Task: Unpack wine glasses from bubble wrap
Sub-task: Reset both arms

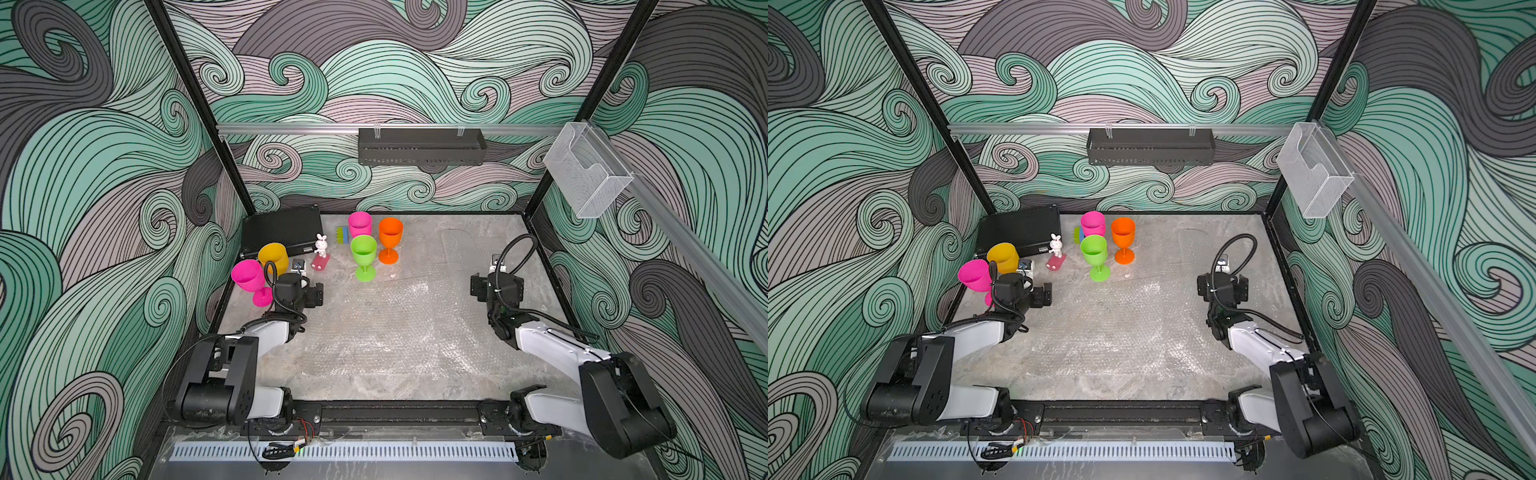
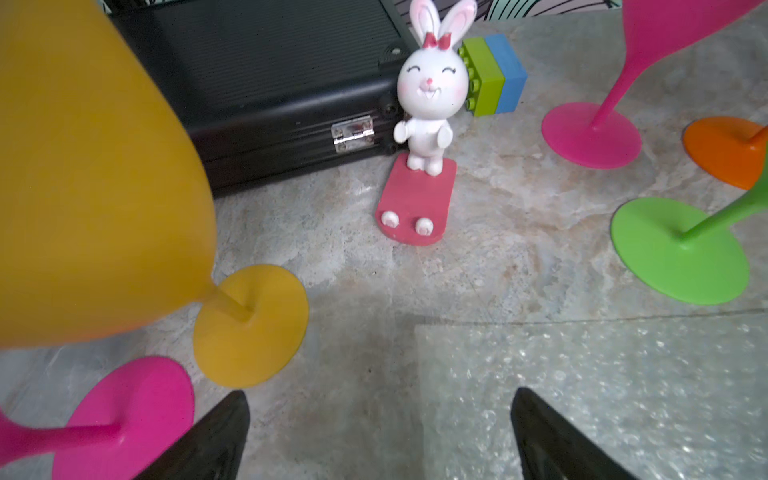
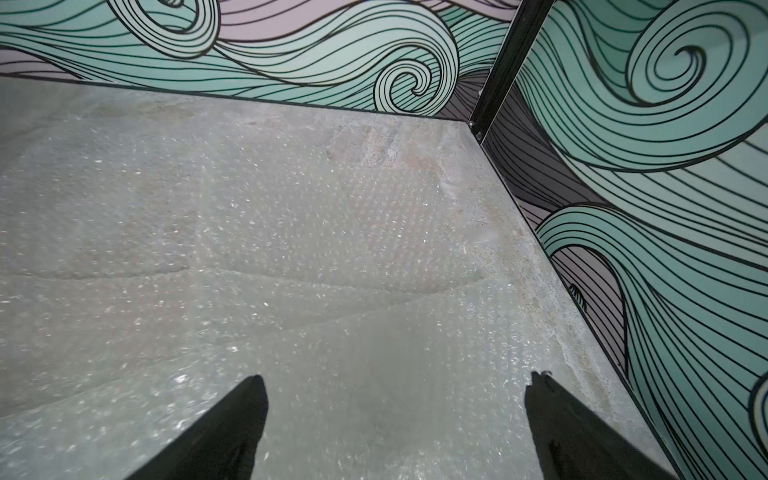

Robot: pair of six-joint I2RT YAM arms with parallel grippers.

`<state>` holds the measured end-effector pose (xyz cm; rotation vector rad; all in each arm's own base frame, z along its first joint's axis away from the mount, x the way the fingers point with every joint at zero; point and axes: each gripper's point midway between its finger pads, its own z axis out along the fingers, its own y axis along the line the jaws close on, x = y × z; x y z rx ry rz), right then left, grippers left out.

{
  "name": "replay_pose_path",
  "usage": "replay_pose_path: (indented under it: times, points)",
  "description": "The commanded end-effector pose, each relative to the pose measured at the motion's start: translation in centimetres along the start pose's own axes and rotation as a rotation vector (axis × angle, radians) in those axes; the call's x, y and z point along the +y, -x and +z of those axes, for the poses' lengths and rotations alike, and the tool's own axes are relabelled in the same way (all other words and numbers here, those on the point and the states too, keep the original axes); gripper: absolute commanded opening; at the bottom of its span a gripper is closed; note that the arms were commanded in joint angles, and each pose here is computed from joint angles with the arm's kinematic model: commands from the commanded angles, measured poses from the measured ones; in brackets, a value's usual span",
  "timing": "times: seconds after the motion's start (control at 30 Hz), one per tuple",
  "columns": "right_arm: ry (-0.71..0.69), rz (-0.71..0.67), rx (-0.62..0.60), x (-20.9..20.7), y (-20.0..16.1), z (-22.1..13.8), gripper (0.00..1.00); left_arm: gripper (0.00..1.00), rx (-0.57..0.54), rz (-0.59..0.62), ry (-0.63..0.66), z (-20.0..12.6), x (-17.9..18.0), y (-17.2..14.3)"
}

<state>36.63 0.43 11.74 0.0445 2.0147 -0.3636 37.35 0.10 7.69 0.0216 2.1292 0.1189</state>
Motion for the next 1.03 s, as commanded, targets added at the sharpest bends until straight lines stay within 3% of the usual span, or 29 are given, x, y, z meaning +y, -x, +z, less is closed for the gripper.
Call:
replay_pose_path:
  times: [0.0,0.13,0.2,0.33,1.0]
  points:
    - [0.083,0.012,-0.091,0.7,1.4,1.4,1.00,0.97,-0.111,-0.032,0.025,0.7,1.2,2.8]
    - [0.167,0.047,-0.141,1.1,0.3,2.5,1.00,0.97,-0.167,-0.046,0.007,1.0,1.5,1.8]
    - [0.205,0.075,-0.156,1.1,-0.6,2.9,1.00,0.98,-0.115,-0.079,0.053,1.7,2.3,1.8]
    - [0.185,0.124,-0.080,0.1,-1.0,4.1,1.00,0.99,-0.072,-0.136,0.046,2.2,3.3,1.6]
    - [0.191,0.120,-0.099,0.2,-0.8,3.9,1.00,0.99,-0.080,-0.136,0.048,2.2,3.3,1.7]
